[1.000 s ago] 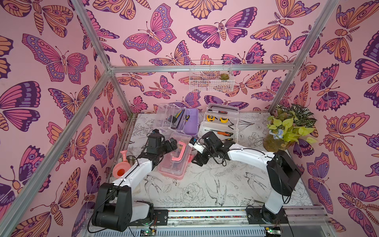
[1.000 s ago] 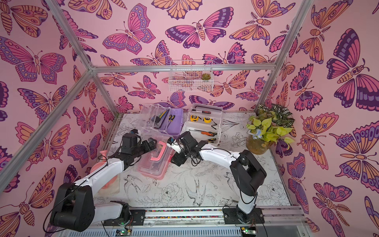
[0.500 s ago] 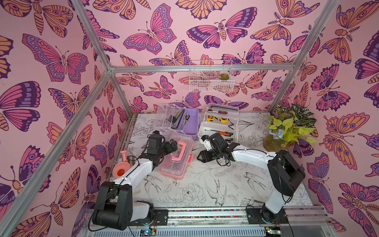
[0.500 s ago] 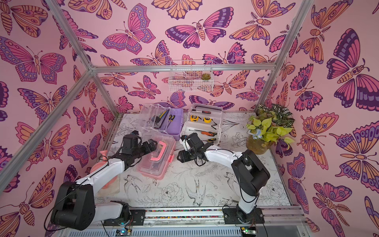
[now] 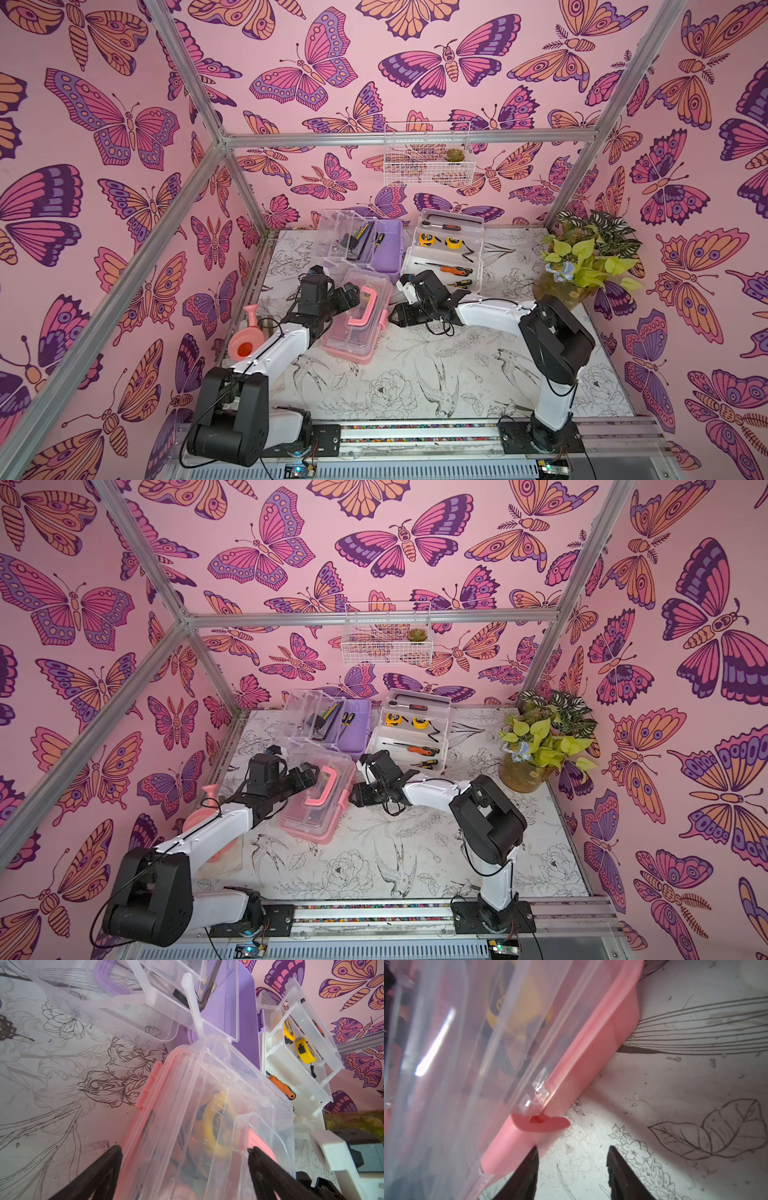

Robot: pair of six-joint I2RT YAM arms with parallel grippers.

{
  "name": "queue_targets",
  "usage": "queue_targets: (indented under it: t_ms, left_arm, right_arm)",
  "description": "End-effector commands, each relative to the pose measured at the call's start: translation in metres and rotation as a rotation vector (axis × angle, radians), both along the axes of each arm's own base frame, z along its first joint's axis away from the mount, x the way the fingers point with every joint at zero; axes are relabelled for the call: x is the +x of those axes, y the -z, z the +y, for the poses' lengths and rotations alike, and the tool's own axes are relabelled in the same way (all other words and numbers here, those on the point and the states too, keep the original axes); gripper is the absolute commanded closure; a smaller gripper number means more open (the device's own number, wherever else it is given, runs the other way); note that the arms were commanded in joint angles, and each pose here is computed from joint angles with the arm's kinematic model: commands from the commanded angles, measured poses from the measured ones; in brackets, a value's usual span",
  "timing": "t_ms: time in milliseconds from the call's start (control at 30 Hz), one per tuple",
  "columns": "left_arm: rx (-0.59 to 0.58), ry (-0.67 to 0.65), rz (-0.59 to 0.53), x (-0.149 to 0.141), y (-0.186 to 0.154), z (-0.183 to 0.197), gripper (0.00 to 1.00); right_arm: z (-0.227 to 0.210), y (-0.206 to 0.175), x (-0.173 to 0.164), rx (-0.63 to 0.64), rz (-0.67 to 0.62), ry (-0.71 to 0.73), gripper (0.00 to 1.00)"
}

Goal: Close toolboxes
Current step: Fasten the toolbox latch on the toolbox.

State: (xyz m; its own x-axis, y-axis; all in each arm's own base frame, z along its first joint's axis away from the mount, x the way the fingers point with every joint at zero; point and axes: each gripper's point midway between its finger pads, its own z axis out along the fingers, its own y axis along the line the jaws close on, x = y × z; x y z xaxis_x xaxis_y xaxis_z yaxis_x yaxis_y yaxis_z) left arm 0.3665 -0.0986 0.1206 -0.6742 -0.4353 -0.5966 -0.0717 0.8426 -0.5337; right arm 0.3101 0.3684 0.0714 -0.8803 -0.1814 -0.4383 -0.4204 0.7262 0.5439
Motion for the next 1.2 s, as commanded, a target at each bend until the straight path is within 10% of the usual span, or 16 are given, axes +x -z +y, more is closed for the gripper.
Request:
queue_targets:
  t_ms: [0, 800, 1167]
  left_arm:
    - [0.018, 0.005, 0.103, -0.018, 0.029, 0.003, 0.04]
    - [-0.024, 0.008, 0.154, -0.032, 0.045, 0.000, 0.05]
    - [-0.023, 0.015, 0.096, -0.022, 0.018, -0.001, 0.03]
  right_arm:
    - [0.014, -0.015, 0.001, 0.042, -0.022, -0.021, 0.46]
    - [0.023, -0.020, -0.019, 0.200, 0.013, -0.052, 0.45]
    - [-0.002, -0.004, -0.033, 0.000, -0.139, -0.283, 0.39]
